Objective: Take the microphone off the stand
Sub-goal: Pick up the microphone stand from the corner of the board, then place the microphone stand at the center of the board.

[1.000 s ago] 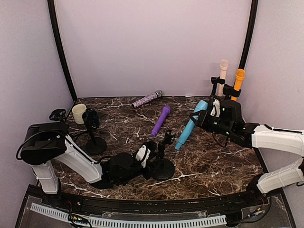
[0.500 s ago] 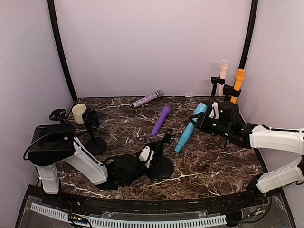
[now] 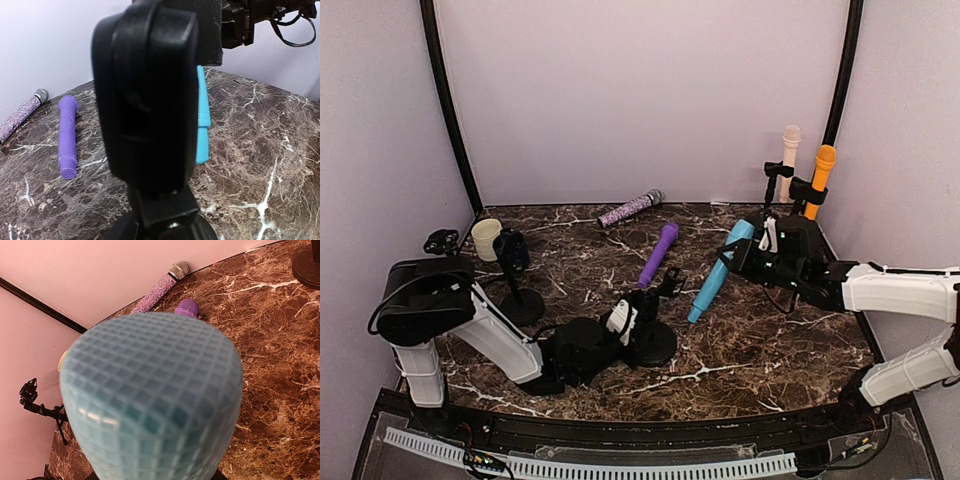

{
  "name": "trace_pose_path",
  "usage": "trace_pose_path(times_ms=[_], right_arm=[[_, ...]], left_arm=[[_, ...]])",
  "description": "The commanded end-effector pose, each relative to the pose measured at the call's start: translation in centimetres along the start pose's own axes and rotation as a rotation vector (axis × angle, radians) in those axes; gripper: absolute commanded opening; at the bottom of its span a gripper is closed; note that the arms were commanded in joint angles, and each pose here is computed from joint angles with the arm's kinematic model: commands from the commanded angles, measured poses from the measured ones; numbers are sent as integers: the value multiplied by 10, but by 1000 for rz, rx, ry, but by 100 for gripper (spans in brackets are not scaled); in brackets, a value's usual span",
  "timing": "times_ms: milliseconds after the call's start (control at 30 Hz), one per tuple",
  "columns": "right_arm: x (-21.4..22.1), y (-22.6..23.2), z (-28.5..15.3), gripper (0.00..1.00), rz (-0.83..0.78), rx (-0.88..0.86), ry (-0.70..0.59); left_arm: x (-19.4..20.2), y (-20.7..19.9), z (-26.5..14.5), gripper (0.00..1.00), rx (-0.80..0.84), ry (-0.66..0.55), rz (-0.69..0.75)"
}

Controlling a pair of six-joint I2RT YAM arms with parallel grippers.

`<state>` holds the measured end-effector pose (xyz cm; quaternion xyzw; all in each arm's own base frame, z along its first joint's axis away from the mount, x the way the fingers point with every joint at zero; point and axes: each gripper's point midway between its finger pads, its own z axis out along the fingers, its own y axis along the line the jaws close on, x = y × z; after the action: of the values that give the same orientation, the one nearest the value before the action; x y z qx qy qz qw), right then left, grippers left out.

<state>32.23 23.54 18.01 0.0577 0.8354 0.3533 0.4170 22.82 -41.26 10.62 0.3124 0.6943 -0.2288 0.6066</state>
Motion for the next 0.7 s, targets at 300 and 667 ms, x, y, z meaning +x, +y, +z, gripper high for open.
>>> trace_pose_path(times_ms=[300,667], right_arm=[[-10,7,20,3,34,-25,-30],[4,2,70,3,77,-18,37]], left_arm=[[-16,100,-39,0,-219,26,-34],[0,167,-69,0,-379,113,-92]])
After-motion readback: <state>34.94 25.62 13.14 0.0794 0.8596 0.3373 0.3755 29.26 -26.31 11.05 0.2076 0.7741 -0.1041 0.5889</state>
